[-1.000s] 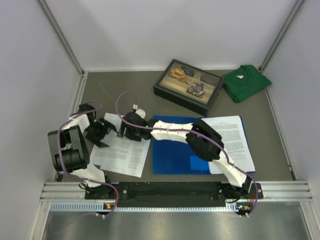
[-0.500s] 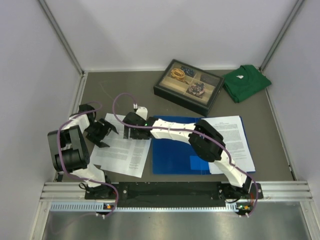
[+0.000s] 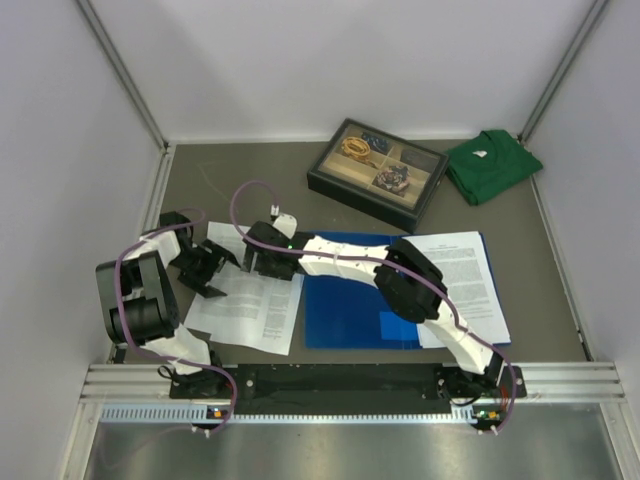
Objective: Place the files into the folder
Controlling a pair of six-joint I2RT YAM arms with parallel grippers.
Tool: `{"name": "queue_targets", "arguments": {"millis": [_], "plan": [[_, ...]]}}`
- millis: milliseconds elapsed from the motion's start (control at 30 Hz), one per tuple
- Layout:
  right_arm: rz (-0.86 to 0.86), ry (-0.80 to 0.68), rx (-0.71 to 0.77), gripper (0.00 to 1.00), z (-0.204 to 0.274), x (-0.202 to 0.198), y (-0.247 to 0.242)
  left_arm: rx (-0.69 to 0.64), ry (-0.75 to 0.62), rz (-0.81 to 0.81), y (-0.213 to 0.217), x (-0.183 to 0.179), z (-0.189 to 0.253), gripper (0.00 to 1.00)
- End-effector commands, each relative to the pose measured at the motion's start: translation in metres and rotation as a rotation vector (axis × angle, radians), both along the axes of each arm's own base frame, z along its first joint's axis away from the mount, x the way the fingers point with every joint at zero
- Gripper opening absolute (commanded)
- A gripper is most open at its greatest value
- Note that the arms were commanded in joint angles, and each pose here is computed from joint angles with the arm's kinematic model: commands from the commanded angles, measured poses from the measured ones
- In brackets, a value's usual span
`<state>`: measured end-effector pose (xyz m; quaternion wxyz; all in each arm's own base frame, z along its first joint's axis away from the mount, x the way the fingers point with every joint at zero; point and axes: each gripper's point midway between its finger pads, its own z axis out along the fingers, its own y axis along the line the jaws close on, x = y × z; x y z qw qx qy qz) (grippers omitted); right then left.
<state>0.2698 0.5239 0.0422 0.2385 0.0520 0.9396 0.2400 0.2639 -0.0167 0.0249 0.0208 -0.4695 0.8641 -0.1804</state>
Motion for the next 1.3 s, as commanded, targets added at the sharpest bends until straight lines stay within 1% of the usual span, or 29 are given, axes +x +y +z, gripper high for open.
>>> {"name": "queue_targets", "arguments": {"millis": [0, 33, 100, 133, 167, 233, 300, 333, 367, 400, 433, 500, 567, 667, 733, 833, 867, 933, 1067, 1267], "plan": [[0.068, 0.076, -0.052, 0.80, -0.050, -0.026, -0.006, 0.032, 0.060, -0.020, 0.001, -0.015, -0.022, 0.84], [0.085, 0.058, -0.043, 0.81, -0.046, -0.026, -0.006, 0.034, 0.060, -0.018, 0.002, -0.016, -0.022, 0.84], [0.128, -0.011, 0.037, 0.81, -0.015, -0.019, 0.005, 0.036, 0.062, -0.018, 0.003, -0.016, -0.023, 0.84], [0.143, -0.018, 0.048, 0.82, -0.014, -0.019, 0.002, 0.038, 0.063, -0.019, 0.004, -0.017, -0.024, 0.84], [0.163, -0.036, 0.093, 0.82, 0.004, -0.020, 0.006, 0.036, 0.068, -0.016, 0.004, -0.018, -0.024, 0.84], [0.173, -0.056, 0.104, 0.82, 0.014, -0.019, 0.006, 0.034, 0.065, -0.018, 0.004, -0.017, -0.024, 0.84], [0.173, -0.104, 0.035, 0.84, 0.021, -0.011, -0.005, 0.046, 0.068, -0.030, 0.006, -0.019, -0.021, 0.84], [0.184, -0.129, -0.009, 0.85, 0.027, -0.006, -0.010, 0.053, 0.048, -0.041, 0.008, -0.014, -0.016, 0.83], [0.171, -0.175, -0.061, 0.86, 0.030, 0.004, -0.017, 0.074, 0.022, -0.050, 0.011, -0.010, -0.008, 0.83], [0.199, -0.201, -0.122, 0.87, 0.025, 0.010, -0.023, 0.104, 0.010, -0.062, 0.016, -0.008, -0.003, 0.83], [0.207, -0.215, -0.154, 0.88, 0.031, 0.015, -0.027, 0.130, -0.006, -0.064, 0.021, -0.003, 0.008, 0.83], [0.249, -0.239, -0.172, 0.89, 0.031, 0.024, -0.030, 0.184, -0.079, -0.064, 0.029, 0.007, 0.028, 0.84], [0.263, -0.252, -0.166, 0.89, 0.032, 0.033, -0.031, 0.210, -0.159, -0.054, 0.032, 0.019, 0.050, 0.84], [0.286, -0.289, -0.169, 0.91, 0.036, 0.047, -0.033, 0.201, -0.236, -0.038, 0.031, 0.034, 0.065, 0.84], [0.300, -0.292, -0.167, 0.91, 0.035, 0.055, -0.032, 0.163, -0.250, -0.043, 0.025, 0.040, 0.065, 0.85], [0.290, -0.287, -0.178, 0.91, 0.034, 0.072, -0.036, 0.087, -0.220, -0.047, 0.016, 0.047, 0.050, 0.85], [0.294, -0.282, -0.189, 0.91, 0.027, 0.075, -0.037, 0.066, -0.186, -0.044, 0.014, 0.046, 0.039, 0.85], [0.291, -0.283, -0.184, 0.91, 0.029, 0.083, -0.034, 0.055, -0.156, -0.043, 0.014, 0.047, 0.026, 0.85], [0.277, -0.255, -0.189, 0.91, 0.014, 0.088, -0.028, 0.074, -0.120, -0.038, 0.018, 0.045, 0.010, 0.85], [0.229, -0.210, -0.191, 0.91, -0.001, 0.092, -0.031, 0.079, -0.085, -0.030, 0.019, 0.039, 0.001, 0.86]]}}
